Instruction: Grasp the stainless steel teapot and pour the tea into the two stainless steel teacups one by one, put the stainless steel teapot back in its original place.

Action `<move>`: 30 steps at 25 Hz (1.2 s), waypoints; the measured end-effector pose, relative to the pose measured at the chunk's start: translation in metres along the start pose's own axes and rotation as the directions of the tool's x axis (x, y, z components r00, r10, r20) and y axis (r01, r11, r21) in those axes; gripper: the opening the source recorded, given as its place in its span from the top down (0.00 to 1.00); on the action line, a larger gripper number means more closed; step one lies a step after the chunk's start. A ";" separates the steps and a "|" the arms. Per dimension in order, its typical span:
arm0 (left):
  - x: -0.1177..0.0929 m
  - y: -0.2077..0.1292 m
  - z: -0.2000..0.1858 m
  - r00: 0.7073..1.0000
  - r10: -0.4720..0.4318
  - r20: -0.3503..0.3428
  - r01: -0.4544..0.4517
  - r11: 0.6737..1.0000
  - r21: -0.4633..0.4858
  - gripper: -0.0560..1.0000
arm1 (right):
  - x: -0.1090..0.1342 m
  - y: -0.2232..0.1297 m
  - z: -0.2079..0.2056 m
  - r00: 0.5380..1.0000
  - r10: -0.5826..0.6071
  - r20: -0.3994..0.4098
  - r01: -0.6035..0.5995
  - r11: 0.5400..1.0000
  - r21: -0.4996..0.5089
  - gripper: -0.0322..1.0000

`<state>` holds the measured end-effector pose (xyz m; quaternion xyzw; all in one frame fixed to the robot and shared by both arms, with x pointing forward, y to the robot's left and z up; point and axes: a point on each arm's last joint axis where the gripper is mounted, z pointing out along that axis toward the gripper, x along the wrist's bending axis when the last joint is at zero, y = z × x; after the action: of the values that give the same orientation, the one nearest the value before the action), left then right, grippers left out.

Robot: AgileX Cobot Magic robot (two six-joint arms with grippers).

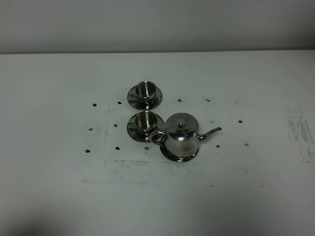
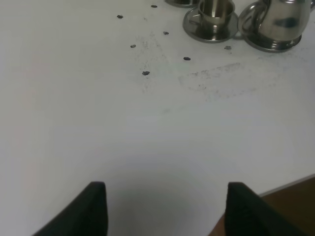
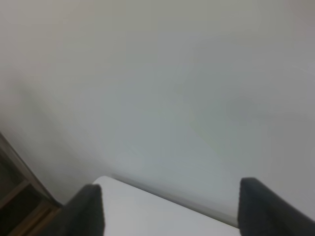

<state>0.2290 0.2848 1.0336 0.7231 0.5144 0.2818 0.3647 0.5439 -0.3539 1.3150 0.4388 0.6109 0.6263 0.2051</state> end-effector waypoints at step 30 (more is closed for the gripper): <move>0.000 0.000 0.000 1.000 0.000 0.000 0.000 1.000 0.000 0.45 | 0.203 -0.217 0.239 0.698 -0.677 -0.235 0.589 0.355 0.726 0.45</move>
<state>0.2290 0.2848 1.0336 0.7231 0.5144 0.2818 0.3647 0.5665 -0.0159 1.1388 0.2437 0.9213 0.1575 0.2588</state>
